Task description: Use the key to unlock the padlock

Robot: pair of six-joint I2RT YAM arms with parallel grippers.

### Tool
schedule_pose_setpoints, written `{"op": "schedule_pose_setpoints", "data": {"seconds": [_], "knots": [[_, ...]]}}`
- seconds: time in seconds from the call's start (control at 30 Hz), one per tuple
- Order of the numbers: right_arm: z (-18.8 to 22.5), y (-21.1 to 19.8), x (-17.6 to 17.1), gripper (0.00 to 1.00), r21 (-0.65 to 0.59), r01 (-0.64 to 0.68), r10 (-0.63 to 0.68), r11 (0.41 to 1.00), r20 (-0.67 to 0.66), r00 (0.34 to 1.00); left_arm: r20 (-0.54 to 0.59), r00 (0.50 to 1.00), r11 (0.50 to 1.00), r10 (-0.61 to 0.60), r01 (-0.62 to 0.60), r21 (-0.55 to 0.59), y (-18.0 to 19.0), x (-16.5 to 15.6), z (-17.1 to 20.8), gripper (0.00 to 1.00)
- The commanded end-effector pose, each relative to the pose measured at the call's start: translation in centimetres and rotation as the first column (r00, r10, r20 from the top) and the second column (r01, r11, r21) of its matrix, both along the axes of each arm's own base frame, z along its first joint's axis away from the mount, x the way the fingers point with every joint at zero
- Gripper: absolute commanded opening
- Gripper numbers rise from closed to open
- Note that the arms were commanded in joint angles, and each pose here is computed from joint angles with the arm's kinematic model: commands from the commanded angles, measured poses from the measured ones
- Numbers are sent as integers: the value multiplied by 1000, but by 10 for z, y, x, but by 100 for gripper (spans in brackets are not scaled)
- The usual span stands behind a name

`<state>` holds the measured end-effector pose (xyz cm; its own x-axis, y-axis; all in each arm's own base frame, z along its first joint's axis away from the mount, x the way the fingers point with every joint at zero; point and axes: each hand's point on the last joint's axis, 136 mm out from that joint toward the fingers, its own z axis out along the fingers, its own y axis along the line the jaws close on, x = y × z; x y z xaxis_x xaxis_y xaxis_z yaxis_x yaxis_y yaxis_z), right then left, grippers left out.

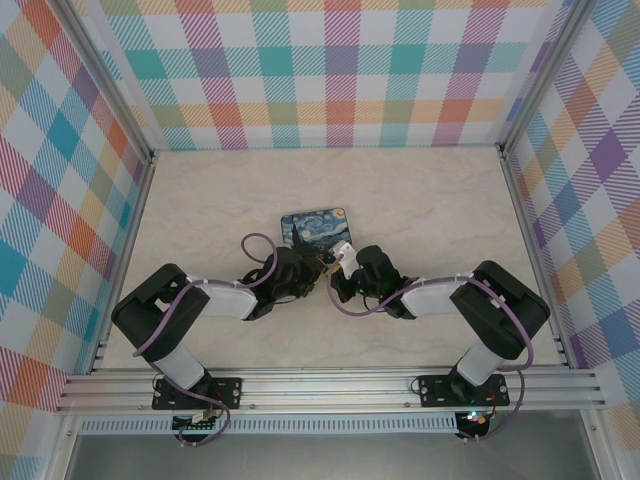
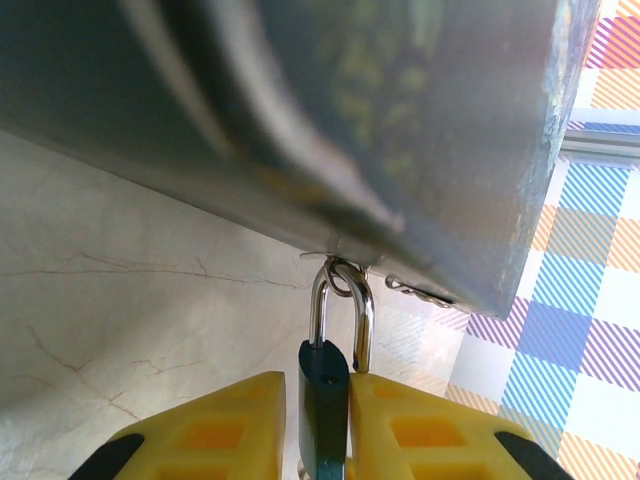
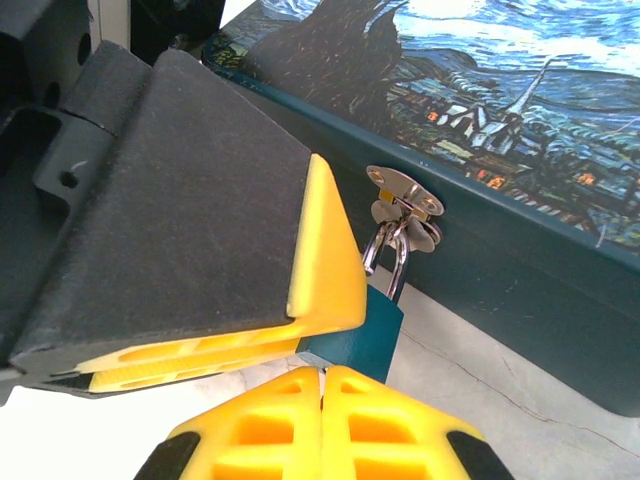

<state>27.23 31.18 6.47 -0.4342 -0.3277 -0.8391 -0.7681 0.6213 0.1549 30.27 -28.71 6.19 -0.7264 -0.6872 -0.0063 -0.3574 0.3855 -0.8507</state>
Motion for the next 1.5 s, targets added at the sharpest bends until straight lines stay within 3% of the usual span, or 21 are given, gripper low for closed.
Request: {"op": "schedule_pose_setpoints", "data": {"seconds": [0.0,0.2,0.4,0.6,0.73,1.0,1.47], "knots": [[2,8,-12,0,27,-55,56,998,-27,998,-24,999,999,-43,43,-2,-12,-5,-6,20],[4,5,-11,0,27,-36,37,999,-25,999,-28,999,999,-44,44,2,-13,-5,-8,7],[7,-12,-11,27,-27,-8,9,1000,33,999,-22,999,999,-47,47,1,-14,-4,-5,2],[5,-28,-16,45,-86,7,-1,996,69,998,-16,999,999,-51,51,-3,-15,-3,-1,2],[-1,-37,-17,46,-142,10,3,990,91,996,-14,999,999,-53,52,-3,-15,-3,0,2],[0,-42,-8,51,-293,50,30,955,262,965,-9,998,998,-56,56,-9,-16,-3,4,1],[2,-17,7,49,-306,25,67,952,286,956,-9,998,998,-57,57,-9,-16,-3,5,1]]}}
